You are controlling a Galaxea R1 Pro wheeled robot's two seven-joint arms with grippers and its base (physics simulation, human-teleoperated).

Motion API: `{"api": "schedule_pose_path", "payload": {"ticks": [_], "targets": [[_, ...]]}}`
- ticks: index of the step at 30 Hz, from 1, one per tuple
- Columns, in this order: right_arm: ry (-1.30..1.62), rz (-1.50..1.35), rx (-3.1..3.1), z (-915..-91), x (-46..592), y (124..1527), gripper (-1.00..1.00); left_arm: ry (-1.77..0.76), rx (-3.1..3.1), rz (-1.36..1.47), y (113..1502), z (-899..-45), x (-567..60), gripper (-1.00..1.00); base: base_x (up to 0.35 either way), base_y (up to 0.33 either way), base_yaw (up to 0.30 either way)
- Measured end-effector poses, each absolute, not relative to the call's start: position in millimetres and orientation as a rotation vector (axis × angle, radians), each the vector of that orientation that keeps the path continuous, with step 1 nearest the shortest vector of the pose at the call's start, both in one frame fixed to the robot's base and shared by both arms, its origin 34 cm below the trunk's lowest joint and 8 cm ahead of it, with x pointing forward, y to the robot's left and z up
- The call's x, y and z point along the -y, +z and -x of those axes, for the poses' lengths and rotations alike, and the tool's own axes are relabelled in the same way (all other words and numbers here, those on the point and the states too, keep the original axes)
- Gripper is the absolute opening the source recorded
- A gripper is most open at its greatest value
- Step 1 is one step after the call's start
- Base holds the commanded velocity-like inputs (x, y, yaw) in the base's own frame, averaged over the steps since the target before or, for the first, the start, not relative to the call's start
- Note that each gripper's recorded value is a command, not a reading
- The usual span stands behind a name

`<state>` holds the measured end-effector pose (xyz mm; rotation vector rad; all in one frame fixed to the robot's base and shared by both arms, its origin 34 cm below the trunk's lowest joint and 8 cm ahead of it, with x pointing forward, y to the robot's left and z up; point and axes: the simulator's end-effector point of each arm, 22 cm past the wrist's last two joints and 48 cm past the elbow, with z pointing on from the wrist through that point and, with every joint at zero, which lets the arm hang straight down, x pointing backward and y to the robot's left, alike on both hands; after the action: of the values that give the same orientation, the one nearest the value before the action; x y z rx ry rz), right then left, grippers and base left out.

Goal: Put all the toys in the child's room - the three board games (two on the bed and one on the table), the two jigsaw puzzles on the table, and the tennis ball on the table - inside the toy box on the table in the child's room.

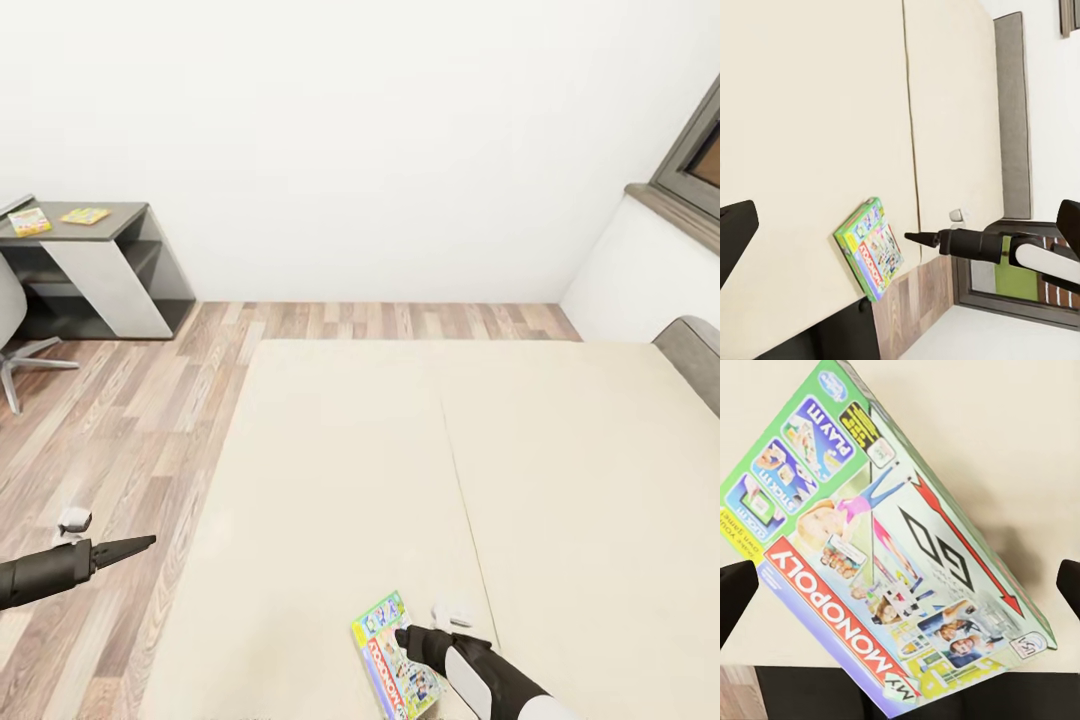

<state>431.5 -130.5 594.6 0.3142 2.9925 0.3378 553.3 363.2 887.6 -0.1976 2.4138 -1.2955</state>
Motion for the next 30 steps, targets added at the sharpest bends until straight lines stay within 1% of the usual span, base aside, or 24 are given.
{"api": "schedule_pose_path", "payload": {"ticks": [17,30], "targets": [[0.345,-0.308,-3.001,-435.4,127.4,588.9,1.0,-1.301,-2.437,0.217,875.3,-550.0,-363.2,1.0,0.0,0.0,0.0],[0.362,-0.271,-2.967,-481.8,126.3,594.3,1.0,-1.305,-2.455,0.232,865.8,-547.0,-363.2,1.0,0.0,0.0,0.0]]}}
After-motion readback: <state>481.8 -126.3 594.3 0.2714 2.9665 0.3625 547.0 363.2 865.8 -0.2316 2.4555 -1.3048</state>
